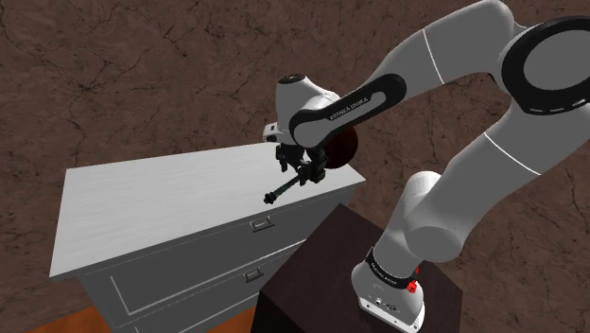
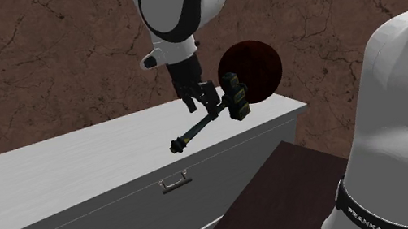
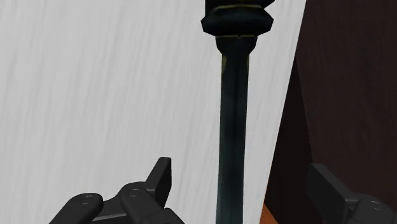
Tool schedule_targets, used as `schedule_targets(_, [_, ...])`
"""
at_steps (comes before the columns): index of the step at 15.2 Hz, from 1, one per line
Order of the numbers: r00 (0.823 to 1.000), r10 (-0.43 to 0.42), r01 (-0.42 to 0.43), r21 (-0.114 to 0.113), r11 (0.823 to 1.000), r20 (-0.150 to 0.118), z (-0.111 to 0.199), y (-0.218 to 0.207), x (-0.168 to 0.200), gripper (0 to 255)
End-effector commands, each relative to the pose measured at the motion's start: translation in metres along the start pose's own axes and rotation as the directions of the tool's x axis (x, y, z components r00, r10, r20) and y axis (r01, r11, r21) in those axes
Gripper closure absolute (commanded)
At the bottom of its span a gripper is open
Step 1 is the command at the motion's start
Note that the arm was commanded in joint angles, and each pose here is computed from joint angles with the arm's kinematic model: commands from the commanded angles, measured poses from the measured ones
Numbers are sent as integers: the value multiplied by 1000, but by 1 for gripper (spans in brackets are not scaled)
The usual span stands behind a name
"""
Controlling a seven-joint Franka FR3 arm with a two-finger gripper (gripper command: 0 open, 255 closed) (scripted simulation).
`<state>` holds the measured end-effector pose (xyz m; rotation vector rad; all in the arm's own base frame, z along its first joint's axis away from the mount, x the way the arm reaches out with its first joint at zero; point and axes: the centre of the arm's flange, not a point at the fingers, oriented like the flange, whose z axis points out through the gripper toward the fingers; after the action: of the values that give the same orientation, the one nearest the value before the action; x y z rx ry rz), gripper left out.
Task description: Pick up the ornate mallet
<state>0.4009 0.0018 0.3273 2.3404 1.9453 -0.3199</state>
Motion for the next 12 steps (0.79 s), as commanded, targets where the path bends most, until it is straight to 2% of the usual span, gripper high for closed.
schedule_targets(1, [1000,-3,3,-1,1000,0,12,1,2,0])
schedule_targets(3, [1000,-3,3,-1,1000,0,25,2,5,0])
schedule_targets(5, [1000,-3,3,-1,1000,0,25,2,5,0])
schedule_targets(6, [1000,-3,3,-1,1000,0,25,2,5,255])
schedule_targets(12, [1000,-3,3,-1,1000,0,25,2,4,255])
